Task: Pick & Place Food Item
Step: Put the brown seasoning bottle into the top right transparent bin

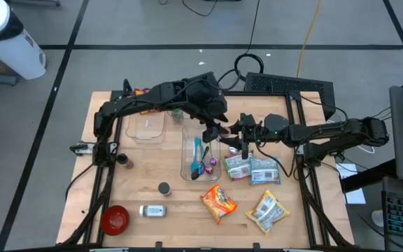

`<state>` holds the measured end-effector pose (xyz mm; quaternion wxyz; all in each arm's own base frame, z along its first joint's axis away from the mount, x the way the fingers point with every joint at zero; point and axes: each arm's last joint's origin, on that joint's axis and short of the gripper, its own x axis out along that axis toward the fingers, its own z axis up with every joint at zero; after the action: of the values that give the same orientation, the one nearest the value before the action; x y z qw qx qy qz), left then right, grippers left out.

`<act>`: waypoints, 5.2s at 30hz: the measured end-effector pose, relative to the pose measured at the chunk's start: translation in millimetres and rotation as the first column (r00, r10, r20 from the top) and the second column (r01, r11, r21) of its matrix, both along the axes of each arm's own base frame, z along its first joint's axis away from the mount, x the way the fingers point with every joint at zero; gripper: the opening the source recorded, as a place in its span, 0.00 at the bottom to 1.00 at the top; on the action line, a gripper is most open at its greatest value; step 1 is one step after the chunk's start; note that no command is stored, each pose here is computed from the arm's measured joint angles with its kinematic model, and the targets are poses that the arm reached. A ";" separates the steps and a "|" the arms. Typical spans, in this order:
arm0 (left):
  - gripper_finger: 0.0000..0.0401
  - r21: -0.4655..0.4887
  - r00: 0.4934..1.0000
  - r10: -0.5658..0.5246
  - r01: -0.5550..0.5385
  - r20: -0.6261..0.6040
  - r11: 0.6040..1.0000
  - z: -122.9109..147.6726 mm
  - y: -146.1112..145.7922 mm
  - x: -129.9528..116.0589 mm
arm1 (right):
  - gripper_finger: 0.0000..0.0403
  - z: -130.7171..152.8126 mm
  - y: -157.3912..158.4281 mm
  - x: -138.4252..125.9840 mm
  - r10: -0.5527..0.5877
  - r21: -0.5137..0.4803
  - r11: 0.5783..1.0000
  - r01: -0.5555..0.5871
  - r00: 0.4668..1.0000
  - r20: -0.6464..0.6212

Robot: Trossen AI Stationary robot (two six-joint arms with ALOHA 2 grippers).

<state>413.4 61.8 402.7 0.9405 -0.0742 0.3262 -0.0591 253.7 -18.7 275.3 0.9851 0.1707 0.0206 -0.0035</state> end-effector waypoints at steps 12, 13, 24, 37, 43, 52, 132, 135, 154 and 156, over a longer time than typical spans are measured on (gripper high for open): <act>0.60 -0.064 0.997 -0.060 0.058 -0.042 0.996 -16.0 -4.4 10.8 | 0.45 -0.2 0.0 0.1 0.000 0.000 1.000 0.000 1.000 0.000; 0.60 -0.064 0.997 -0.061 0.058 -0.042 0.996 -16.4 -4.5 11.2 | 0.45 -0.5 0.0 0.1 0.000 0.000 1.000 0.000 1.000 -0.003; 0.60 -0.012 0.996 -0.034 0.033 -0.087 0.999 -20.3 -4.3 9.4 | 0.45 -1.1 -0.3 0.1 -0.006 0.001 1.000 0.006 1.000 -0.009; 0.60 0.010 0.992 0.035 -0.034 -0.122 0.999 -22.3 1.1 7.2 | 0.45 -0.7 -0.7 0.0 -0.014 -0.011 1.000 0.013 1.000 -0.004; 0.60 -0.002 0.992 0.024 -0.024 -0.120 1.000 -22.2 0.8 7.2 | 0.45 -0.6 -0.4 0.1 -0.006 -0.011 1.000 0.006 1.000 -0.003; 0.44 -0.005 0.993 0.022 -0.023 -0.113 1.000 -21.8 0.7 7.7 | 0.45 -0.7 -0.4 0.1 -0.006 -0.011 1.000 0.006 1.000 -0.004; 0.44 0.111 0.690 0.672 -0.671 -0.268 0.733 -61.0 161.1 -70.6 | 0.59 0.6 -38.5 -47.9 -0.195 -0.001 0.980 0.201 0.952 -0.238; 0.44 0.095 0.686 0.680 -0.683 -0.258 0.724 -75.4 160.6 -64.7 | 0.59 -2.0 -38.3 -48.7 -0.193 0.001 0.980 0.201 0.945 -0.265; 0.44 0.128 0.618 0.772 -0.762 -0.151 0.635 -127.6 155.6 -47.8 | 0.59 -4.0 -48.2 -52.8 -0.459 -0.132 0.888 0.440 0.843 -0.282; 0.44 0.147 0.596 0.783 -0.771 -0.176 0.620 -136.8 154.8 -50.4 | 0.59 -3.9 -52.1 -54.2 -0.486 -0.134 0.874 0.468 0.828 -0.280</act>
<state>363.0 216.6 265.9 0.8311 -0.1885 0.3660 0.3739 199.5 -70.8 271.3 0.9422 0.1384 0.1292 -0.2763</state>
